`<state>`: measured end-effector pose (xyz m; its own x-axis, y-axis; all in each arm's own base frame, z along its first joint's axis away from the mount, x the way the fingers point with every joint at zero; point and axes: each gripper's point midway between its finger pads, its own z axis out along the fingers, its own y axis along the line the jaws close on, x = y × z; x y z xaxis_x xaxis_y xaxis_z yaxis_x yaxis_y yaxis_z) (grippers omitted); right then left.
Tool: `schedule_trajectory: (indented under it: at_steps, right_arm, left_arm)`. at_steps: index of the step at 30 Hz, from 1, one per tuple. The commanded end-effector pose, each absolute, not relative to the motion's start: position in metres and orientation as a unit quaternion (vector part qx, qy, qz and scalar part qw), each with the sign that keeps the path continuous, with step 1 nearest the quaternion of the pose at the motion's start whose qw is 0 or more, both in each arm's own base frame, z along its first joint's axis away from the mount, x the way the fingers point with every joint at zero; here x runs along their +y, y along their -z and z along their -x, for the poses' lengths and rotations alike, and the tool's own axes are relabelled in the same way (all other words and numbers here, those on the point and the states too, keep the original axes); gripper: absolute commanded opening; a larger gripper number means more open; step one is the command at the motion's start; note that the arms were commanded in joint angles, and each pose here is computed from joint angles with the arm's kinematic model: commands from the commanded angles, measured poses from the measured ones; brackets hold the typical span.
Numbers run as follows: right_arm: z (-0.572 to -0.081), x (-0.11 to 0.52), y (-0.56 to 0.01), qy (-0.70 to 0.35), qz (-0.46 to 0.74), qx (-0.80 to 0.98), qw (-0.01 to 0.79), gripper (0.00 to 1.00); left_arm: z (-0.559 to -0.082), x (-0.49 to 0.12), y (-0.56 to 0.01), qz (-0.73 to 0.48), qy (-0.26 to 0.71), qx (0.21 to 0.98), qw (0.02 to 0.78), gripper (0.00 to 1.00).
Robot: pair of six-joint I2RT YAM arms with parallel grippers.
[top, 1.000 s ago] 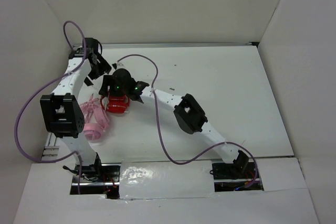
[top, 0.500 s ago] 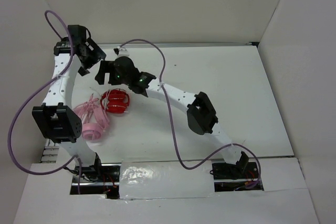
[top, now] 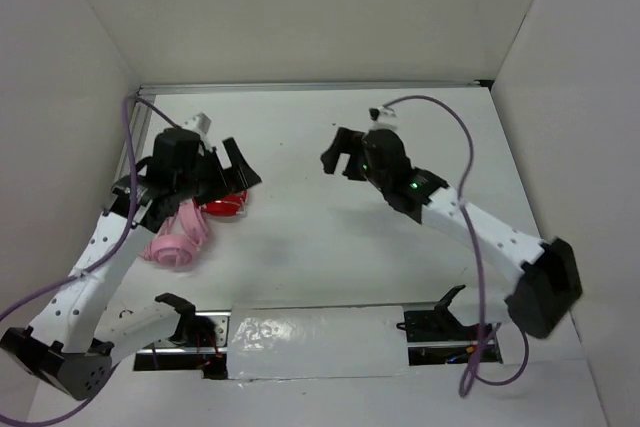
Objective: Wrap the headphones
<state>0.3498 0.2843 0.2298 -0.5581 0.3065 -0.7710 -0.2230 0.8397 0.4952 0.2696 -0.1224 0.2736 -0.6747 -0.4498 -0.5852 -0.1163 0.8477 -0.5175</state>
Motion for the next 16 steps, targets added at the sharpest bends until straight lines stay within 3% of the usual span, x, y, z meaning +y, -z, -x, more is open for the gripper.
schedule_trajectory:
  at_steps: [1, 3, 7, 16]
  right_arm:
    - [-0.316, 0.225, -0.256, -0.247, -0.072, 0.804, 0.537, 1.0]
    - [-0.3, 0.18, -0.23, -0.17, -0.113, 0.823, 0.53, 1.0]
    - [-0.267, 0.123, -0.23, -0.133, -0.188, 0.803, 0.55, 1.0]
    - [-0.227, 0.079, -0.272, -0.202, -0.219, 0.721, 0.625, 1.0]
  left_arm:
    - [-0.251, -0.166, -0.27, 0.083, 0.296, 0.877, 0.368, 0.99]
    - [-0.24, -0.178, -0.264, 0.072, 0.295, 0.884, 0.357, 0.99]
    - [-0.227, -0.205, -0.253, 0.041, 0.294, 0.898, 0.325, 0.99]
    - [-0.21, -0.218, -0.276, 0.011, 0.34, 0.872, 0.353, 0.99]
